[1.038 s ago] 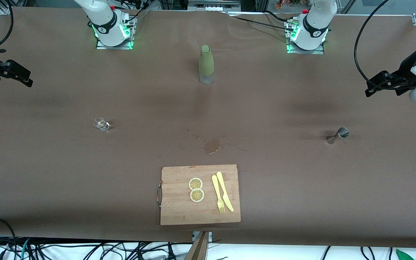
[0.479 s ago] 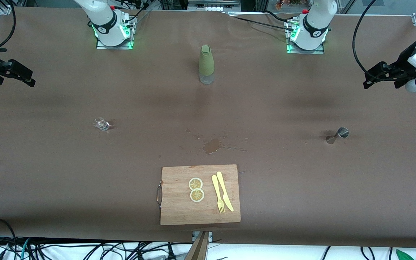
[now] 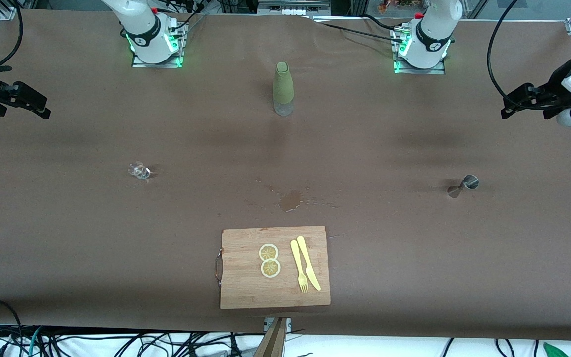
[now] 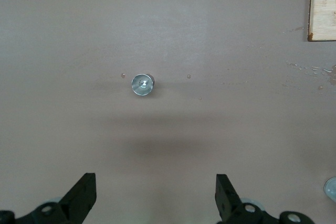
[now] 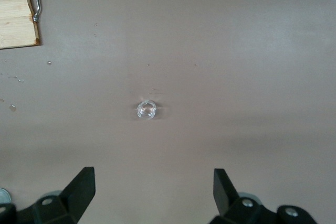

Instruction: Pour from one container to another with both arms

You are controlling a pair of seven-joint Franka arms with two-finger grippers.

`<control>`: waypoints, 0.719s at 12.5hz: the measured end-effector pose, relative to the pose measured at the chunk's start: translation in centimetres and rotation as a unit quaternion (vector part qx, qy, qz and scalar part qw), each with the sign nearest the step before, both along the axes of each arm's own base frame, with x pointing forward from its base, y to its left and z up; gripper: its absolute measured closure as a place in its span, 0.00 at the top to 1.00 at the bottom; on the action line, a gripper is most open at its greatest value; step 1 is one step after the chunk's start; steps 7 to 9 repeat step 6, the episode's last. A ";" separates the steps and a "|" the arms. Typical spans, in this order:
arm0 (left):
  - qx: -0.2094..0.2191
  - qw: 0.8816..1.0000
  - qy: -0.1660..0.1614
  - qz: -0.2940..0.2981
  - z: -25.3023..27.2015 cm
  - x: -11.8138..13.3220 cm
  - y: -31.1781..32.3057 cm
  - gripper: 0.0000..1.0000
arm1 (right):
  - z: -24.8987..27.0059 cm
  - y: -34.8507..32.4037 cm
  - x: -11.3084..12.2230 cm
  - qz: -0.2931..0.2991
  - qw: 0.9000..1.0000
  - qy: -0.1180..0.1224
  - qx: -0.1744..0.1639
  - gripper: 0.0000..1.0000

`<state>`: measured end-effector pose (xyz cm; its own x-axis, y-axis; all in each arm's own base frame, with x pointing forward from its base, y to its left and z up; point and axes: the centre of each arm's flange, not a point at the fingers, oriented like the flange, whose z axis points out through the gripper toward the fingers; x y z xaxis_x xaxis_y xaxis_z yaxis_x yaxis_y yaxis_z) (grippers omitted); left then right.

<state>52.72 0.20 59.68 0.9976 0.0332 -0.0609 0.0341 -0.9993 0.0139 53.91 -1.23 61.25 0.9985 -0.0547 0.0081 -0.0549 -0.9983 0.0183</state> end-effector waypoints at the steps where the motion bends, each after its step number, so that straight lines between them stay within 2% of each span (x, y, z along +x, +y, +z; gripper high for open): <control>1: 0.000 1.000 0.001 0.000 0.0 0.0 0.0 1.00 | 0.0 0.0 0.0 0.000 1.000 0.000 0.000 1.00; 9: -0.003 1.000 0.007 -0.003 -0.1 -0.2 0.3 1.00 | 0.0 0.0 0.0 0.000 1.000 0.000 0.000 1.00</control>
